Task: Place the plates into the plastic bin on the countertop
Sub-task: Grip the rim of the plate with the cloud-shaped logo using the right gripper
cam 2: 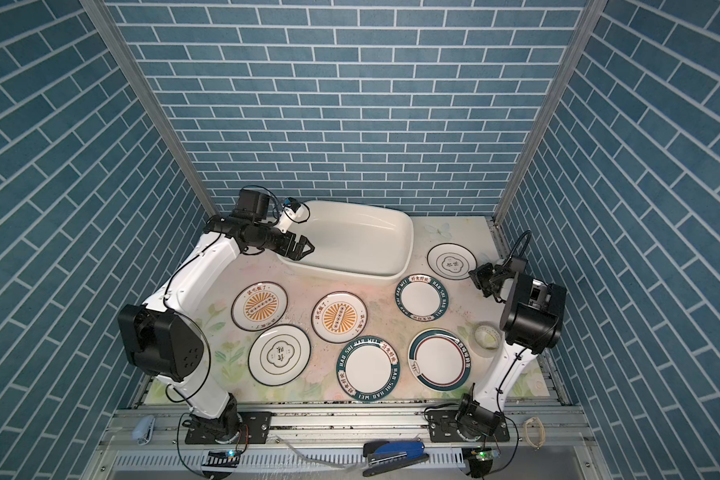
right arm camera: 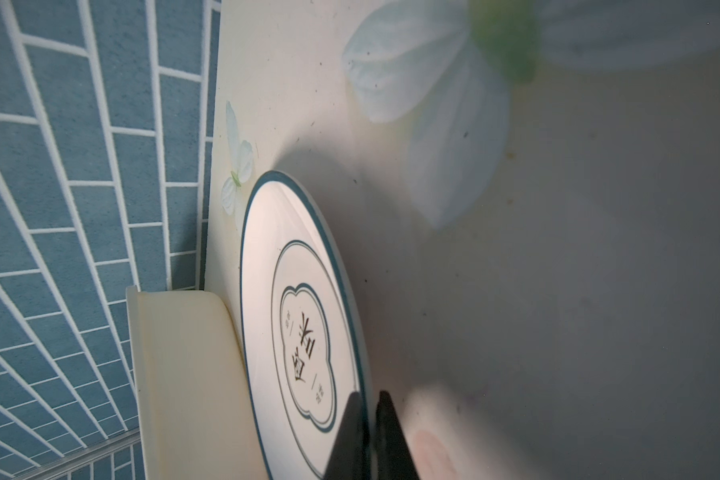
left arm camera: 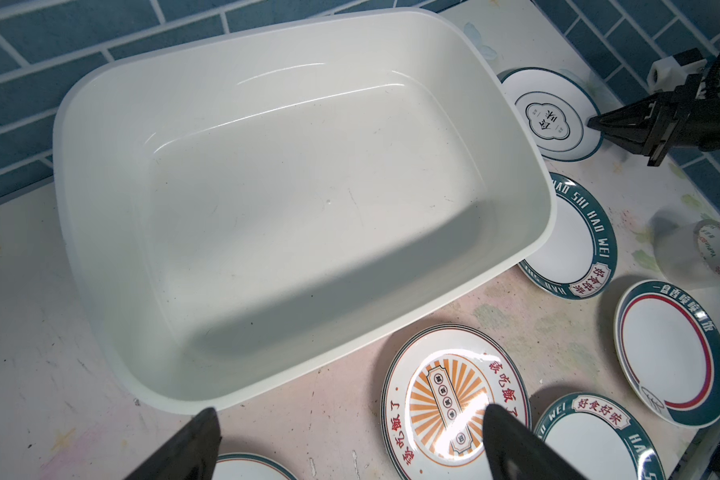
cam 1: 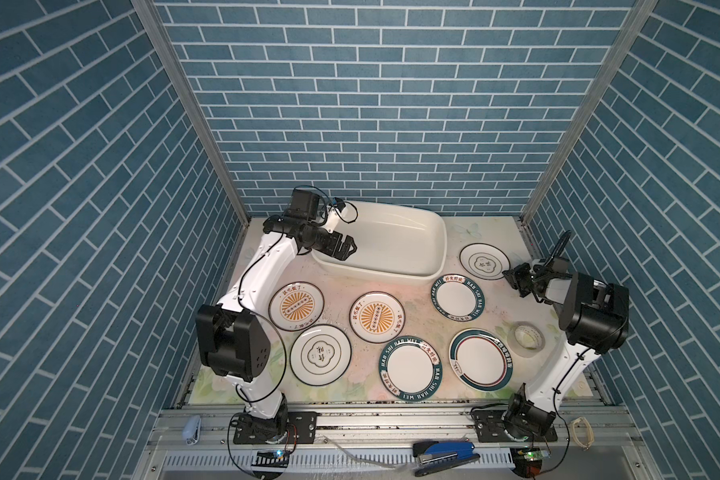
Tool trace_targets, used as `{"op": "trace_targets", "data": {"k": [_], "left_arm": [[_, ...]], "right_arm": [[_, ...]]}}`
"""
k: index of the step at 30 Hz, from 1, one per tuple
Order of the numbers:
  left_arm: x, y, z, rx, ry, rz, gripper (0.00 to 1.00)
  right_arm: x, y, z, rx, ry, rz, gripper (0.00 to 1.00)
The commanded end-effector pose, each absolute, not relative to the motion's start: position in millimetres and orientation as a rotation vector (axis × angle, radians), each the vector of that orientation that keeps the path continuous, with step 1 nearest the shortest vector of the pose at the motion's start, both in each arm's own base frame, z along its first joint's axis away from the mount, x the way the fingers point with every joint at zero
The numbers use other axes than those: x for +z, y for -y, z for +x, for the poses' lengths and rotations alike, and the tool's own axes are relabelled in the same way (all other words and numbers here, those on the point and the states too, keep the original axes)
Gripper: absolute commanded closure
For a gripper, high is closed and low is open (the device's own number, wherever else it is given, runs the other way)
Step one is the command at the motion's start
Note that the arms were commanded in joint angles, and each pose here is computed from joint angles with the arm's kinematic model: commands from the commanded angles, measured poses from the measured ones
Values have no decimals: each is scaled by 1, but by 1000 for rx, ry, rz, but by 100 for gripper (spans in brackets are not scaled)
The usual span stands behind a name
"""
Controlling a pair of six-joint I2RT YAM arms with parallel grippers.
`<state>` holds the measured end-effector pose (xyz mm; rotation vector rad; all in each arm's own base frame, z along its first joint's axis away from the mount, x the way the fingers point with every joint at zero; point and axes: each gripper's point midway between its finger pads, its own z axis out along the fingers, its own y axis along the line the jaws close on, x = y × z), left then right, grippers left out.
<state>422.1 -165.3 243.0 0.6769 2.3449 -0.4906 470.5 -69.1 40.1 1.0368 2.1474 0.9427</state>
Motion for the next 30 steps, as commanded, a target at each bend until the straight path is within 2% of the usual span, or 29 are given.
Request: {"op": "trace_targets", "data": {"k": [1, 17, 30], "left_arm": [[266, 168, 419, -487, -2297, 679, 0], [280, 162, 422, -435, -2281, 663, 0], [298, 141, 430, -266, -2276, 633, 0]], "right_arm": [[61, 71, 469, 937, -2103, 1069, 100], [117, 69, 471, 941, -2027, 995, 100], [171, 52, 460, 982, -1959, 919, 100]]}}
